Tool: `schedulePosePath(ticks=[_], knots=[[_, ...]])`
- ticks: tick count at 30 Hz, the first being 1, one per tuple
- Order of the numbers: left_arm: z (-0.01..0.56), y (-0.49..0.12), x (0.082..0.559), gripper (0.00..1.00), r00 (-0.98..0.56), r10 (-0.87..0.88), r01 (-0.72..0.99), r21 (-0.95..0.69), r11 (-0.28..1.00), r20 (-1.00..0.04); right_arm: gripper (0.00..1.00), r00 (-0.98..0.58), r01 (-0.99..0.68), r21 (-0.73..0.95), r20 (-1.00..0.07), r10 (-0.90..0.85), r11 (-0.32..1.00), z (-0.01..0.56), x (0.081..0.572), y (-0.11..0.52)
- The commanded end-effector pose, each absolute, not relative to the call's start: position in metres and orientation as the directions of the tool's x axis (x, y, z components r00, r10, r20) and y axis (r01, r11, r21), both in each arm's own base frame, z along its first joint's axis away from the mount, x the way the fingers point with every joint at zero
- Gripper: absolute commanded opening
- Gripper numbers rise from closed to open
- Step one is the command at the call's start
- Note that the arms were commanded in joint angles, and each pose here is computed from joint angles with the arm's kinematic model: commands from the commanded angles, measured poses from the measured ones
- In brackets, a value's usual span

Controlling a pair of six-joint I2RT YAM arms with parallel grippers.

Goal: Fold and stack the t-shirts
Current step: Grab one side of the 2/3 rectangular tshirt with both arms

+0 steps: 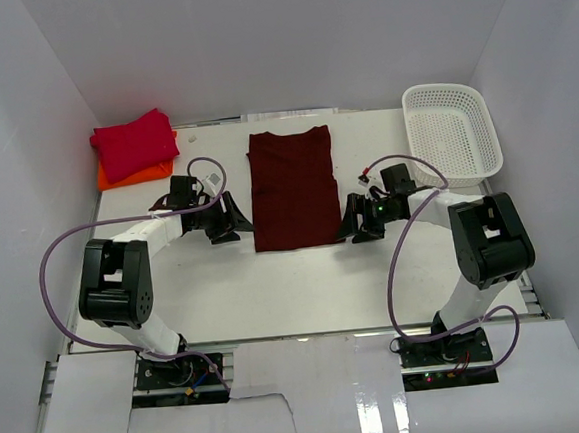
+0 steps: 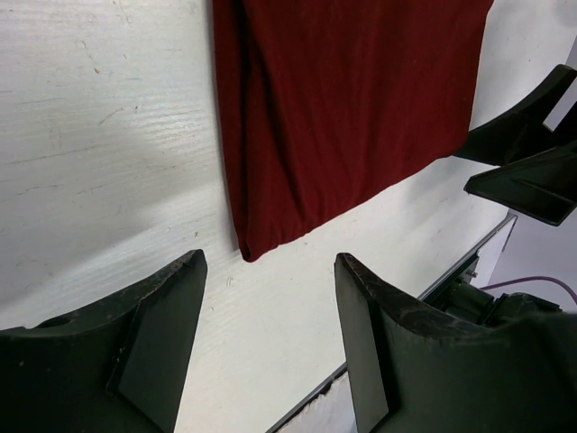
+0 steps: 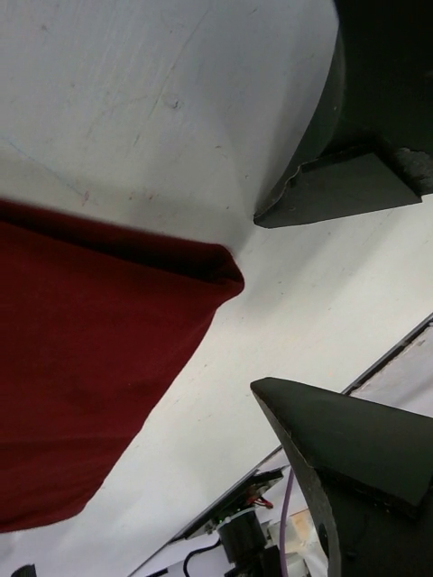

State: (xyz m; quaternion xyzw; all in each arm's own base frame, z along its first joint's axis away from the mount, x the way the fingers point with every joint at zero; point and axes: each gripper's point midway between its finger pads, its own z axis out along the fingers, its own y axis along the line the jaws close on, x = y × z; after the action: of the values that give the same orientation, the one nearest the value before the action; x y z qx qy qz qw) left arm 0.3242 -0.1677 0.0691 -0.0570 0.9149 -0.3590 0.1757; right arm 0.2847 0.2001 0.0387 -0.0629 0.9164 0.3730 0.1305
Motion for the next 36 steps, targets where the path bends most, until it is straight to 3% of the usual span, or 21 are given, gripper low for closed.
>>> schedulePosePath(ticks=[1, 13, 18, 20, 22, 30, 32, 36], knots=[[0.074, -0.169, 0.322, 0.69, -0.929, -0.215, 0.052, -0.682, 0.73, -0.301, 0.74, -0.957, -0.202, 0.674, -0.29, 0.003, 0.71, 0.025, 0.286, 0.201], [0.072, -0.168, 0.321, 0.69, -0.93, -0.215, 0.05, -0.68, 0.732, -0.3, 0.71, -0.961, -0.164, 0.683, -0.274, 0.041, 0.712, 0.01, 0.289, 0.204], [0.071, -0.168, 0.321, 0.69, -0.93, -0.213, 0.05, -0.679, 0.733, -0.298, 0.54, -0.969, -0.143, 0.682, -0.243, 0.038, 0.717, 0.0, 0.285, 0.205], [0.071, -0.168, 0.321, 0.69, -0.93, -0.211, 0.053, -0.679, 0.732, -0.3, 0.33, -0.968, -0.143, 0.667, -0.248, 0.037, 0.731, -0.003, 0.285, 0.203], [0.071, -0.168, 0.32, 0.68, -0.931, -0.211, 0.052, -0.679, 0.732, -0.299, 0.26, -0.967, -0.142, 0.658, -0.251, 0.038, 0.739, -0.003, 0.286, 0.201], [0.072, -0.169, 0.317, 0.68, -0.934, -0.206, 0.053, -0.687, 0.725, -0.291, 0.23, -0.968, -0.142, 0.656, -0.248, 0.034, 0.742, -0.005, 0.287, 0.201], [0.072, -0.17, 0.314, 0.68, -0.936, -0.203, 0.056, -0.689, 0.723, -0.289, 0.1, -0.968, -0.142, 0.654, -0.248, 0.033, 0.743, -0.006, 0.286, 0.201], [0.068, -0.17, 0.307, 0.69, -0.945, -0.194, 0.045, -0.692, 0.72, -0.263, 0.08, -0.968, -0.146, 0.652, -0.248, 0.027, 0.744, -0.006, 0.285, 0.2]])
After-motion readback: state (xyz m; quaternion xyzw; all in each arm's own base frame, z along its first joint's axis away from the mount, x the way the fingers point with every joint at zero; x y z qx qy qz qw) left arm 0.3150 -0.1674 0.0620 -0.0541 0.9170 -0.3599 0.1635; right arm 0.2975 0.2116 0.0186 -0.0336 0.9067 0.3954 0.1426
